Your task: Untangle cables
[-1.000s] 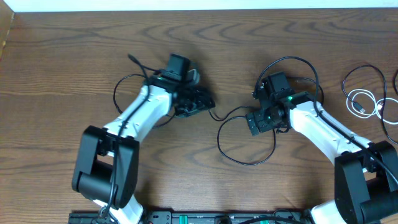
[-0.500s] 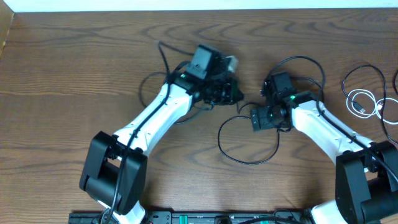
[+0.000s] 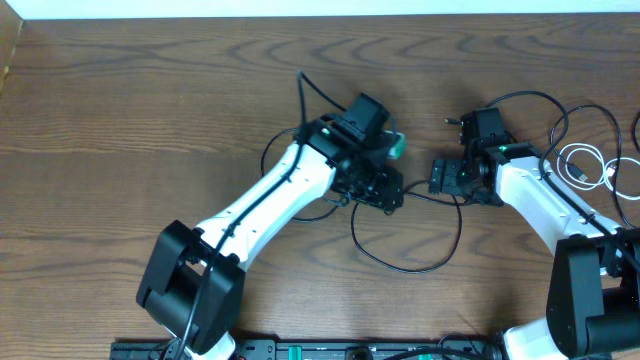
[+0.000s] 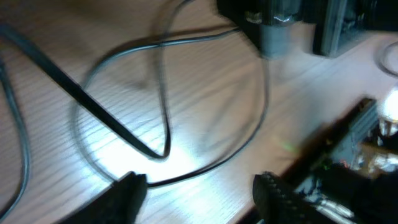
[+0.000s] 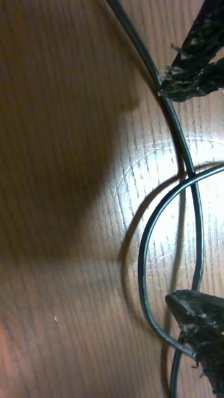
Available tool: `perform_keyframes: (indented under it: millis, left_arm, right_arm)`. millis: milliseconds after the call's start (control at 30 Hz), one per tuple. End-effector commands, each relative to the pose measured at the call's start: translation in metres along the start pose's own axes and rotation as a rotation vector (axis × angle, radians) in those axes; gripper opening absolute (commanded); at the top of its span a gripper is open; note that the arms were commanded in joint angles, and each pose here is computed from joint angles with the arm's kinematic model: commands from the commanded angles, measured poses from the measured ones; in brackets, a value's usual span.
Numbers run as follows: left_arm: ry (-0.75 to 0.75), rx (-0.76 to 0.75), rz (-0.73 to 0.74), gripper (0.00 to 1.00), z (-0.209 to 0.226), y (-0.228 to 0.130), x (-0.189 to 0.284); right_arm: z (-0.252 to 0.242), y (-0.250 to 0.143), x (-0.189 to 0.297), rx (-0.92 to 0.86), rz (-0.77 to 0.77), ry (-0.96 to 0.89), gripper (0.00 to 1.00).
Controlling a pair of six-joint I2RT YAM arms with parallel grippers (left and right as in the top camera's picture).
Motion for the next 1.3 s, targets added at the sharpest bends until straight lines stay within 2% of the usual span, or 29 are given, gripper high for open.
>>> perform_keyframes:
  millis: [0,67,233,400,567,733,833,1033,1267]
  left_arm:
    - [0.106,0.018,-0.072,0.71,0.023,0.005,0.031]
    - [0.118,0.047,-0.104,0.76,0.031,0.004,0.048]
    - [0.215,0.153,-0.181,0.77,0.063,-0.007,0.097]
    - [0.270,0.339,-0.208,0.77,0.099,-0.034,0.139]
    - [0.292,0.497,-0.199,0.77,0.132,-0.058,0.157]
    - [0.303,0.573,-0.207,0.77,0.148,-0.069,0.168]
    - [0.305,0.580,-0.211,0.77,0.149,-0.070,0.169]
    - [0.303,0.583,-0.205,0.77,0.149,-0.071,0.169]
    - [0.303,0.583,-0.204,0.77,0.149,-0.071,0.169]
  right_arm:
    - [0.007,-0.002,0.000,0.013,0.030,0.072,0.95]
    - [0.018,-0.003,0.001,0.075,0.046,0.157,0.94]
    - [0.049,-0.002,0.009,0.253,0.031,0.352,0.91]
    - [0.080,0.009,0.031,0.404,-0.047,0.408,0.92]
    - [0.125,0.011,0.061,0.518,-0.123,0.483,0.95]
    - [0.165,-0.016,0.065,0.632,-0.145,0.550,0.98]
    - [0.178,-0.029,0.054,0.637,-0.149,0.505,0.99]
    - [0.185,-0.043,0.014,0.531,-0.131,0.350,0.98]
    - [0.212,-0.049,-0.007,0.480,-0.164,0.420,0.94]
Point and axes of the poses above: each gripper's point midway between its finger pads, its own x axis back along the fingers, its own z axis along the line the jaws close on, y = z × x, the point moved 6 cm from there along x, back along the fingers, and after that the axes turned 10 degrees about -x, right-handed, at the moved point
